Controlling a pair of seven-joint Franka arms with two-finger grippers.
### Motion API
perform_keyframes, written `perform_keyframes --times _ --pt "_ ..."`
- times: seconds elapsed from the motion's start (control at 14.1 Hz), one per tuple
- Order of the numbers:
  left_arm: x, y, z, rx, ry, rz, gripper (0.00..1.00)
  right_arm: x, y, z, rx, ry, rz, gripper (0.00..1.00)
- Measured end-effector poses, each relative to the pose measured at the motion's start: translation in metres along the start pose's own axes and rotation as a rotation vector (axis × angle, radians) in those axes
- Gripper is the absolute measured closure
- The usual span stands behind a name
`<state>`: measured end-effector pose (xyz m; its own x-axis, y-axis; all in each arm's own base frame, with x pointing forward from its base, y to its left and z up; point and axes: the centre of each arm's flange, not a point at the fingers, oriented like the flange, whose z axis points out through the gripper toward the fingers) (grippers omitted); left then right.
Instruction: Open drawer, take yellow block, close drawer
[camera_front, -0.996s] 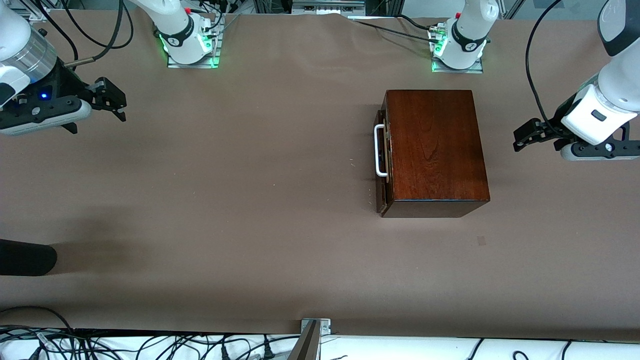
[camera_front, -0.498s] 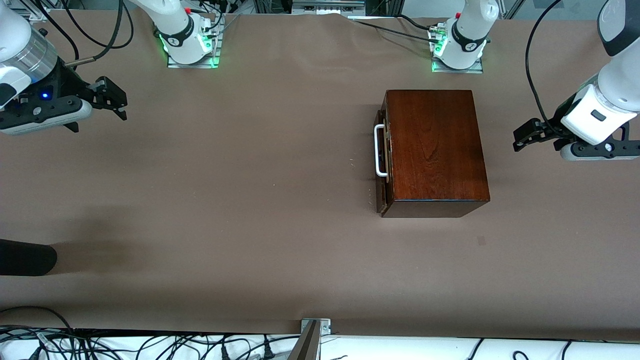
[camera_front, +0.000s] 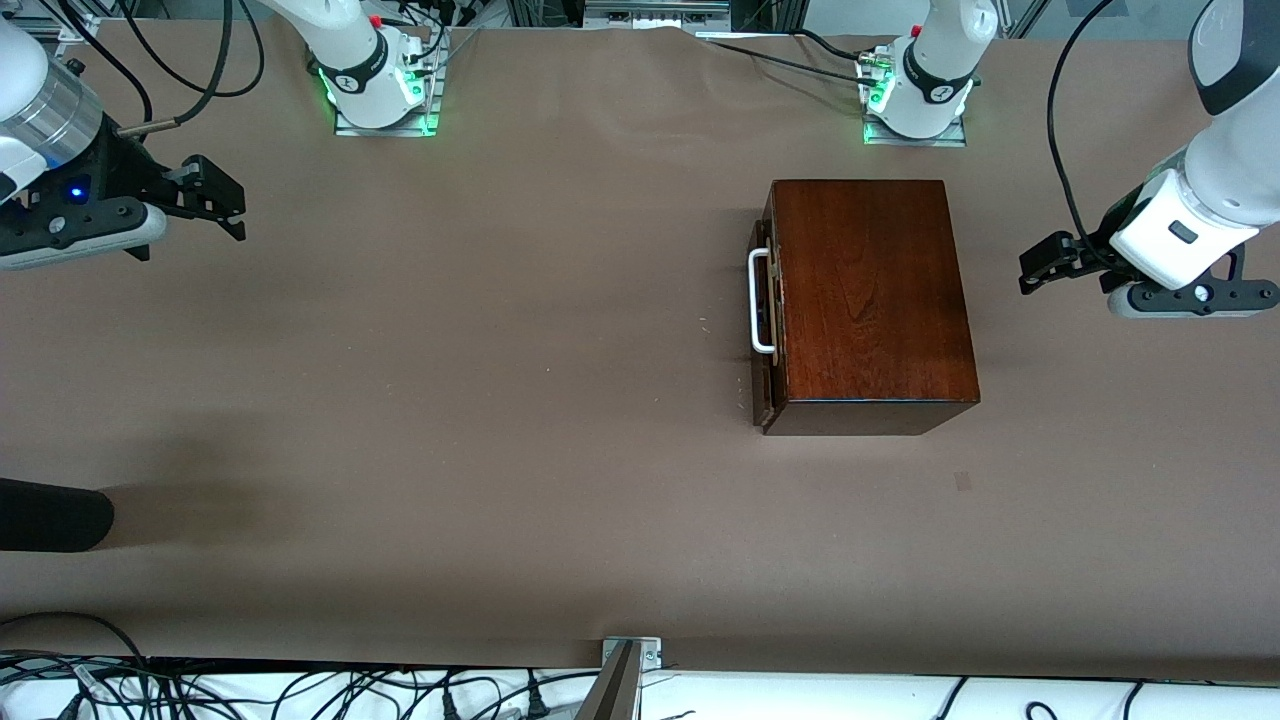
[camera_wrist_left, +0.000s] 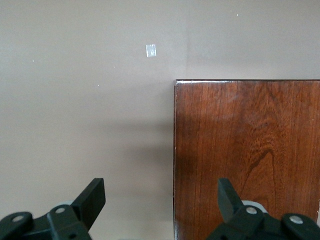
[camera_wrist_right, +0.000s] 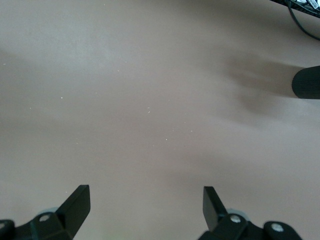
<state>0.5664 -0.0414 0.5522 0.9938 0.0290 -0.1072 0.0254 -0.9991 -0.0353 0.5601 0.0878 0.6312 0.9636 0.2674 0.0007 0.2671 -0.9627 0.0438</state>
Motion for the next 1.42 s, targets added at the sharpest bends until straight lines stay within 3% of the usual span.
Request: perform_keyframes --times 0.21,0.57,1.0,1.42 --pt "-0.006 0.026 0.005 0.005 -0.036 0.066 0.00 -0.002 0.003 0.002 0.003 -0.018 0.016 0.00" --pt "-0.031 0.137 0.004 0.016 -0.038 0.264 0.00 -0.003 -0.002 0.002 0.004 -0.024 0.071 0.00" --pt "-0.035 0.276 0.071 -0.009 -0.031 0.155 0.00 -0.003 -0.002 0.002 0.005 -0.024 0.074 0.00" --pt "-0.066 0.368 0.162 0.172 -0.035 0.123 0.00 -0.002 -0.005 0.002 0.030 -0.022 0.073 0.00"
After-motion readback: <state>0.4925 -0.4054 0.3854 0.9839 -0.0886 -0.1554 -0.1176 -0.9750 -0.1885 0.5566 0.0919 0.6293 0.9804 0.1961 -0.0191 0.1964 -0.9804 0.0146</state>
